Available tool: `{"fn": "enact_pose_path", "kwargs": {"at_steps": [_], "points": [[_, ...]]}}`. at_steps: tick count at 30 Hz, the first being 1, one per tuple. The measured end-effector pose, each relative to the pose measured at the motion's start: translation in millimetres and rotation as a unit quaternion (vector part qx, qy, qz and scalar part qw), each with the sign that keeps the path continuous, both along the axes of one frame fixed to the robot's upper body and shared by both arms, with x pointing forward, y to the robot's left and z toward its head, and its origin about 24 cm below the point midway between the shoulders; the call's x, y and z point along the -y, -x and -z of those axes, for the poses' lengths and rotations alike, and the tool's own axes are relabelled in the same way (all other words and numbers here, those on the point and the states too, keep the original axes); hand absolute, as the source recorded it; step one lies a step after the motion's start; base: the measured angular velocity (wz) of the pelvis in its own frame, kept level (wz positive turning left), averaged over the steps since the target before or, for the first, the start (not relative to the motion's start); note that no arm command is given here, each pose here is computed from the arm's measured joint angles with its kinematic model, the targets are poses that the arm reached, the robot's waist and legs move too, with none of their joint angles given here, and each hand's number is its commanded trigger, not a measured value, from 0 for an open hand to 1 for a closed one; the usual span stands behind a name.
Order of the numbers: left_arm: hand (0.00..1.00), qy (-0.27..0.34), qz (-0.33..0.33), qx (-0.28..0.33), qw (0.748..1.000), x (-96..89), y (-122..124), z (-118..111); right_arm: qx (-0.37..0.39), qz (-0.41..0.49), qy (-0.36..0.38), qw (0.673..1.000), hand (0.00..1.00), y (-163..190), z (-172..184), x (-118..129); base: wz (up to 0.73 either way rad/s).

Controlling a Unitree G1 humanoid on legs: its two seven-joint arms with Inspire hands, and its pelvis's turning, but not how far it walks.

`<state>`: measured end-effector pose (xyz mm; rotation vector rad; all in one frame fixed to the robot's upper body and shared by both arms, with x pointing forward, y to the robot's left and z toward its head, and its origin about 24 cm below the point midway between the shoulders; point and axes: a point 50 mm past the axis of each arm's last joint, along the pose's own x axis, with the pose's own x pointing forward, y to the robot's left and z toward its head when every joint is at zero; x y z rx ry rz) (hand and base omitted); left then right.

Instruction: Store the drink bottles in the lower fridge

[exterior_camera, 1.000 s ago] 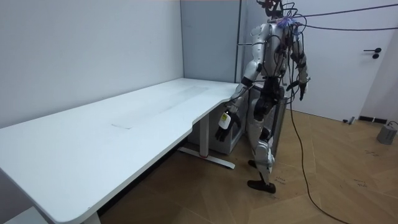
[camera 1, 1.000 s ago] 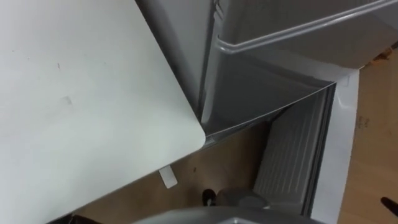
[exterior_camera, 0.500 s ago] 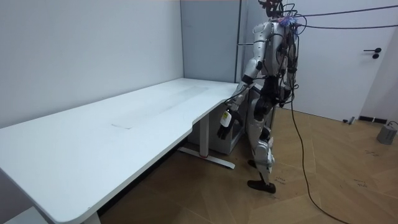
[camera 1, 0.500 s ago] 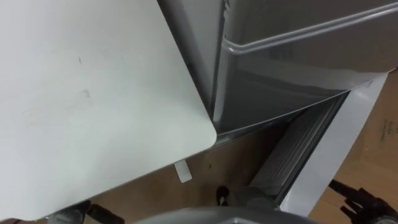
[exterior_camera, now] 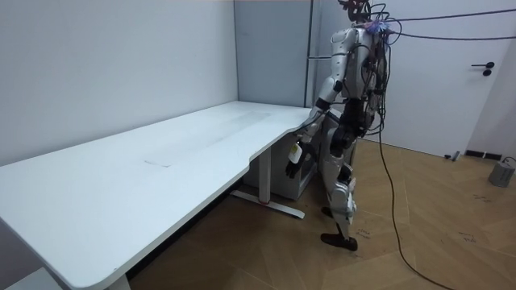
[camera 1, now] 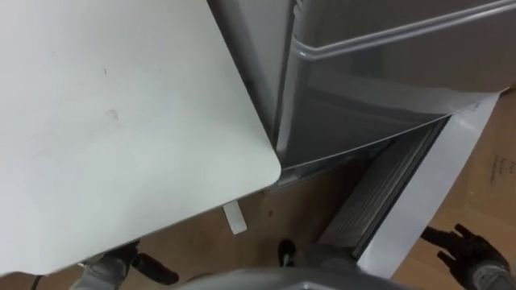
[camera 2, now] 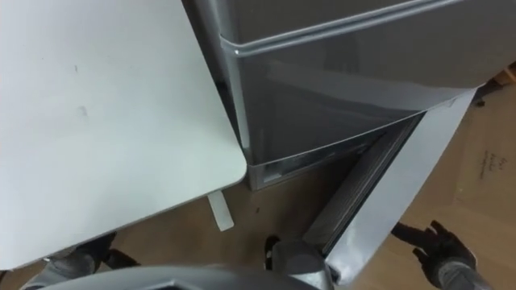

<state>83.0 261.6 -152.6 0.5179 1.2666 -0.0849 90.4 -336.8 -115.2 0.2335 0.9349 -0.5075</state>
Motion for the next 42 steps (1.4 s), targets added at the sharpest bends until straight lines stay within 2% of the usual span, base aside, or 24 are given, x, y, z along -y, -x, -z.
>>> {"fn": "enact_pose_path", "kwargs": {"at_steps": [4, 6, 11, 23, 27, 32, 42], "points": [[0.00, 0.001, -0.003, -0.004, 1.000, -0.2, 5, 1, 0.009, -0.047, 0.012, 0.999, 0.00, -17, -3, -6, -0.77], [0.00, 0.000, -0.008, -0.018, 1.000, -0.6, 14, 3, 0.028, -0.085, 0.008, 0.996, 0.00, -38, -4, -20, -1.02], [0.00, 0.003, -0.004, -0.009, 1.000, 1.4, 8, 2, 0.055, -0.145, -0.009, 0.988, 0.00, -62, -4, -46, -0.15], [0.00, 0.005, -0.040, -0.011, 0.999, -1.9, 15, 3, 0.066, -0.224, -0.074, 0.969, 0.00, -72, -1, -73, -0.42], [0.00, 0.014, -0.062, 0.011, 0.998, -0.7, 4, 0, 0.059, -0.249, -0.087, 0.963, 0.00, -83, -1, -86, -0.46], [0.00, 0.023, -0.073, 0.019, 0.997, 1.3, 1, 0, 0.065, -0.263, -0.102, 0.957, 0.00, -90, 0, -101, -0.22], [0.00, 0.025, -0.082, 0.022, 0.996, 5.9, 8, 2, 0.060, -0.278, -0.093, 0.954, 0.00, -93, 0, -105, -0.01]]}}
